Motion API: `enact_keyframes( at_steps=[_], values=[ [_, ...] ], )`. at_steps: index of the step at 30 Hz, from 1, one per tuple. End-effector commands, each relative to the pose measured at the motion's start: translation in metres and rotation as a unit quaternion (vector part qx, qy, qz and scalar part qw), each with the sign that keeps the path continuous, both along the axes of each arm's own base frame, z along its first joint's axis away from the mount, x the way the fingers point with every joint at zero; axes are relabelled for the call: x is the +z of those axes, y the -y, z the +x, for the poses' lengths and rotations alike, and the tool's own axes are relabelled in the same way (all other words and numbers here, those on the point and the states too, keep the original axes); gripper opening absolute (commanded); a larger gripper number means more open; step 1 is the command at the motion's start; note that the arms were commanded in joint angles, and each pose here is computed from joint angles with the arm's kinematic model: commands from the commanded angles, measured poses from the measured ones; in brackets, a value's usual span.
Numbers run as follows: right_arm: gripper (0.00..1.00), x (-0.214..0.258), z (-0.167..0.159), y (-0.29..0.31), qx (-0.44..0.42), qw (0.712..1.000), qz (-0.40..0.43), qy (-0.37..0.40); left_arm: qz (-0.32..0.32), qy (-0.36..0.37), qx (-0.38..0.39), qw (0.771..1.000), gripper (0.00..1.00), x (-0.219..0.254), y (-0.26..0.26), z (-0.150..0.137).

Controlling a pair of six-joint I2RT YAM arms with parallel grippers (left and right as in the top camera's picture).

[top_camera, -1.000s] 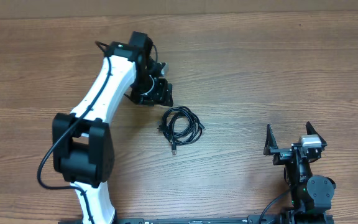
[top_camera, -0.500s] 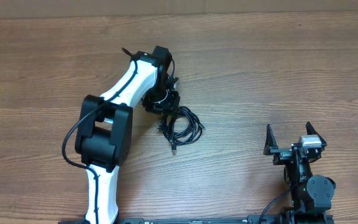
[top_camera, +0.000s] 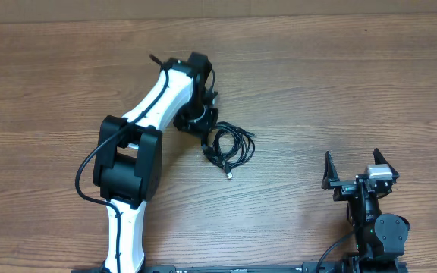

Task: Untangle cables
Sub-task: 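Lower the left gripper and grasp the black cable bundle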

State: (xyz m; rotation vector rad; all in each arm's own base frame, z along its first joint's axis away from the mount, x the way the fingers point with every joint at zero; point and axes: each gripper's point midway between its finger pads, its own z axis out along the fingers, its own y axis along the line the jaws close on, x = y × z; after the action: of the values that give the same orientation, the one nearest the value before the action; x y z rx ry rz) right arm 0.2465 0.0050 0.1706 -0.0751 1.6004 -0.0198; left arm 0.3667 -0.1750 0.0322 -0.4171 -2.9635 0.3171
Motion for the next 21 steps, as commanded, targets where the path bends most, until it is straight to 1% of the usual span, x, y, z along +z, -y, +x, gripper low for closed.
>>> enact_keyframes(
  at_steps=[1,5,9,12,14,18,21],
  values=[
    [1.00,-0.001,0.000,0.000,-0.001,1.000,-0.003,0.004,-0.048,0.044,0.016,0.998,0.04,0.056,0.024,0.029],
    [1.00,-0.001,0.000,0.000,-0.001,1.000,-0.003,0.004,-0.057,0.069,0.042,0.995,0.04,0.109,0.027,0.039],
    [1.00,-0.001,0.000,0.000,-0.001,1.000,-0.003,0.004,-0.009,0.098,0.114,0.989,0.04,0.150,0.007,0.043],
    [1.00,-0.001,0.000,0.000,-0.001,1.000,-0.003,0.004,0.018,0.105,0.172,0.979,0.04,0.176,-0.006,0.037],
    [1.00,-0.001,0.000,0.000,-0.001,1.000,-0.003,0.004,-0.008,0.108,0.176,0.978,0.04,0.187,0.001,0.036],
    [1.00,-0.001,0.000,0.000,-0.001,1.000,-0.003,0.004,-0.072,0.070,0.188,0.977,0.04,0.196,0.024,0.026],
    [1.00,-0.001,0.000,0.000,-0.001,1.000,-0.003,0.004,-0.090,0.057,0.191,0.976,0.04,0.198,0.029,0.023]
  ],
)
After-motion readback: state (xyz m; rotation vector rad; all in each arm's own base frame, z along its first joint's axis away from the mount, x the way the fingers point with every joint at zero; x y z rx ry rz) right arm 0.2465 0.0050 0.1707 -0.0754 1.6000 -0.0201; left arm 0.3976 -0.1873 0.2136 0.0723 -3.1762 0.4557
